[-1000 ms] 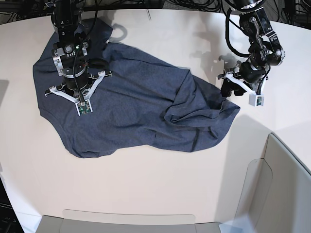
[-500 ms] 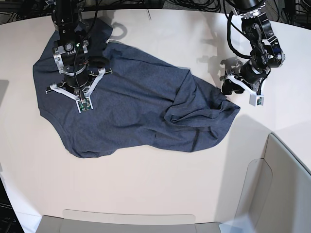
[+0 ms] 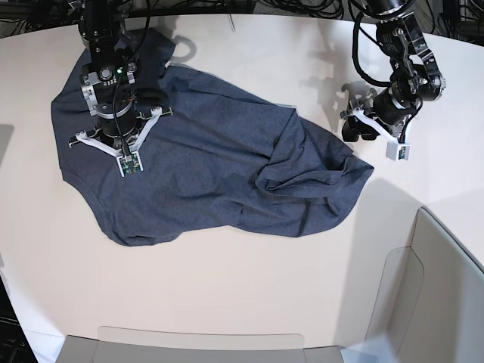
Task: Layout the t-shirt on the table in an organized manner, then fold the t-shirt properly
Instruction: 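Release the shirt with the left gripper and regrasp the fabric edge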
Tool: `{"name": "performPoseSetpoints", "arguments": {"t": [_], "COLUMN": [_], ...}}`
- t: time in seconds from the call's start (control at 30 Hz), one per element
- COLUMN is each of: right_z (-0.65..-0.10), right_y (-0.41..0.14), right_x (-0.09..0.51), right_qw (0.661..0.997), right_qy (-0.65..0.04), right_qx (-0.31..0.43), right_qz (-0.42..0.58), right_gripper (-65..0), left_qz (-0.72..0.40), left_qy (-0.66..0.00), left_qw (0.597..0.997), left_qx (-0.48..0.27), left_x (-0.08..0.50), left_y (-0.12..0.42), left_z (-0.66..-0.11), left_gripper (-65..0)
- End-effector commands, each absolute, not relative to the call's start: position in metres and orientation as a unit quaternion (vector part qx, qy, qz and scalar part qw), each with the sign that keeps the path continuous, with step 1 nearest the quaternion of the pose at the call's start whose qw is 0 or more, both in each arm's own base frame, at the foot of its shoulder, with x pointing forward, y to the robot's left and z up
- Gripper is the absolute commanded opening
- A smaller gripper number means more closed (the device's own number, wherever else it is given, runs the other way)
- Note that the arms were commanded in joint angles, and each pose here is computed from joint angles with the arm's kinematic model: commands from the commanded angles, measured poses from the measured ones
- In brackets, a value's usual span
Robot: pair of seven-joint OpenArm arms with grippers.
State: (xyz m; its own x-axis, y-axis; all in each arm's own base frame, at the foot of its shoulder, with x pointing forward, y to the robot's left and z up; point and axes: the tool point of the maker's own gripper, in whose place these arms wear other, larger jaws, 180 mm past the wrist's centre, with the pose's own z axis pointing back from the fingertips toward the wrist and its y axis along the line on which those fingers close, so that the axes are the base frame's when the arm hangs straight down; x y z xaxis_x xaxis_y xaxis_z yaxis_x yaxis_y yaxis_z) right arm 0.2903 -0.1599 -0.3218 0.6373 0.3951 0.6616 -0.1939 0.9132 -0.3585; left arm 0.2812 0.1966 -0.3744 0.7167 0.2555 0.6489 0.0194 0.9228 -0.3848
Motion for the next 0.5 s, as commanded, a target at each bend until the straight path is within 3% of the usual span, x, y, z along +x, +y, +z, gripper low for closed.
{"name": "performPoseSetpoints", "arguments": {"t": [0.0,0.47], "right_z": [-0.311,-0.317], "right_y": [-0.161,-0.160], "right_x": [0.297,0.294], "right_qw": [0.886,0.890], "right_qy": [-0.413,-0.404], "right_qx": [-0.132,-0.131], "right_qz": [0.163,0.165], "right_gripper": [-65.0,-65.0], "left_qz": [0.061,0.091], "left_qy": [-0.393,-0.362], "left_qw": [0.897,0.898], "left_qx": [-0.194,-0.232], "left_x": [0.290,0.301], "left_y": [0.197,0.191], "left_z": [-0.359,-0.384], "left_gripper": [-37.7,-37.7]}}
